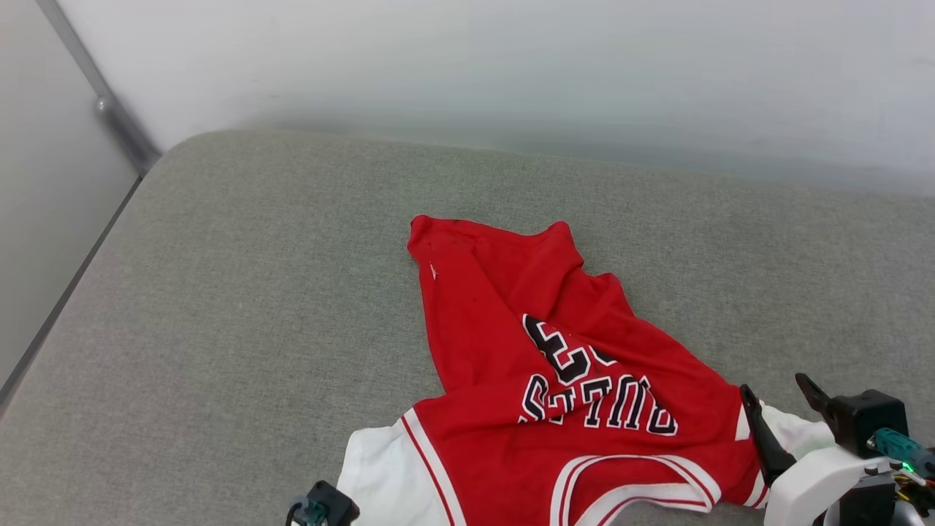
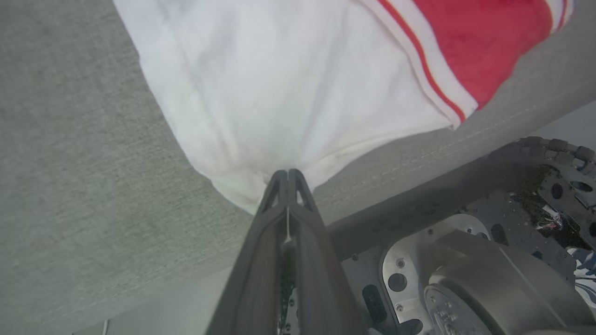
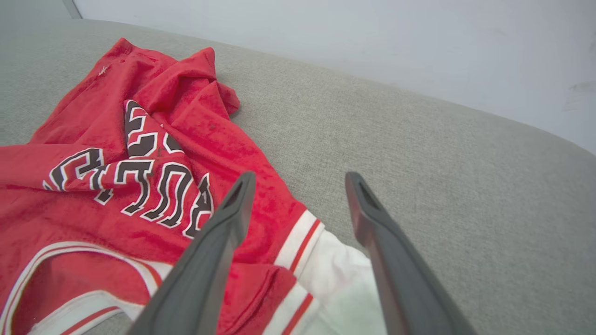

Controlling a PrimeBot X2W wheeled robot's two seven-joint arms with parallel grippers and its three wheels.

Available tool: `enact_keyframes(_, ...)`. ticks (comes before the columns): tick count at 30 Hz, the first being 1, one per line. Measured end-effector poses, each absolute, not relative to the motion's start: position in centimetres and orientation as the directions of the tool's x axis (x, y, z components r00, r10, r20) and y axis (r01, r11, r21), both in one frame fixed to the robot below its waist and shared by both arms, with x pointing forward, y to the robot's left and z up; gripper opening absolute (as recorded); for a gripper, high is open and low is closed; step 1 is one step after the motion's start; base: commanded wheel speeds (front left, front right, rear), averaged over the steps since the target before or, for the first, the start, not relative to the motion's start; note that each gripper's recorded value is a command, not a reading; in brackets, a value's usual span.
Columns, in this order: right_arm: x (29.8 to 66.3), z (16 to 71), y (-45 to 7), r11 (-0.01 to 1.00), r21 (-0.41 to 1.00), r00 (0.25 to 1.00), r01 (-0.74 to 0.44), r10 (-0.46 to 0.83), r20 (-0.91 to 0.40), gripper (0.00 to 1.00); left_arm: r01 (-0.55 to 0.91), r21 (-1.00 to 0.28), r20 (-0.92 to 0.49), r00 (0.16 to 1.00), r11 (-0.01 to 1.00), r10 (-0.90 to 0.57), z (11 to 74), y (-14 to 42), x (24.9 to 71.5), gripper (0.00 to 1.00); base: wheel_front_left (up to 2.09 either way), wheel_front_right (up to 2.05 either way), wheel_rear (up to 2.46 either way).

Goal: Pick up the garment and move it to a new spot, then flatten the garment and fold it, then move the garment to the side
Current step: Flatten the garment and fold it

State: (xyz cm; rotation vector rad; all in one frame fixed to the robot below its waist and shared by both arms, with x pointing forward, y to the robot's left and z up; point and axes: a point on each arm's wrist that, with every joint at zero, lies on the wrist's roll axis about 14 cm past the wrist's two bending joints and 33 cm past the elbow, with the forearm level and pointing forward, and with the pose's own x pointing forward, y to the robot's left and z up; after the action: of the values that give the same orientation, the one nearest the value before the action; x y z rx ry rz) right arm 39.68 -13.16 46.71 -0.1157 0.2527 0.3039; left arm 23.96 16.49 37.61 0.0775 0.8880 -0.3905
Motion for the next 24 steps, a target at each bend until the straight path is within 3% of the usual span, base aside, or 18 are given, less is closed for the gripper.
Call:
enact_keyframes(5, 39.2, 46.7, -13.6, 0.951, -0.077, 0.925, -0.3, 0.27, -0.268, 1.0, 0.356, -0.068, -0.757, 0.591, 0.932, -0.281, 37.5, 17.2, 24.9, 0.0, 0.0, 0.0, 0.0)
enact_keyframes(6, 39.1, 46.7, -13.6, 0.951, -0.076, 0.925, -0.299, 0.269, -0.269, 1.0, 0.351, -0.057, -0.748, 0.605, 0.935, -0.272, 37.6, 17.4, 25.2, 1.0, 0.0, 0.0, 0.0)
enact_keyframes(10, 38.8, 46.8, -13.7, 0.95, -0.081, 0.923, -0.301, 0.269, -0.275, 1.0, 0.294, -0.02, -0.638, 0.732, 0.956, -0.239, 40.2, 18.1, 28.1, 1.0, 0.0, 0.0, 0.0)
enact_keyframes(16, 39.1, 47.5, -12.3, 0.918, -0.107, 0.89, -0.382, 0.334, -0.311, 1.0, 0.173, 0.024, -0.309, 0.938, 0.985, -0.157, 47.3, 19.4, 32.7, 1.0, 0.0, 0.0, 0.0)
enact_keyframes(24, 40.4, 47.0, -7.0, 0.767, -0.13, 0.698, -0.629, 0.483, -0.529, 1.0, 0.091, 0.028, 0.004, 0.996, 0.995, -0.091, 52.4, 19.6, 34.6, 1.0, 0.0, 0.0, 0.0)
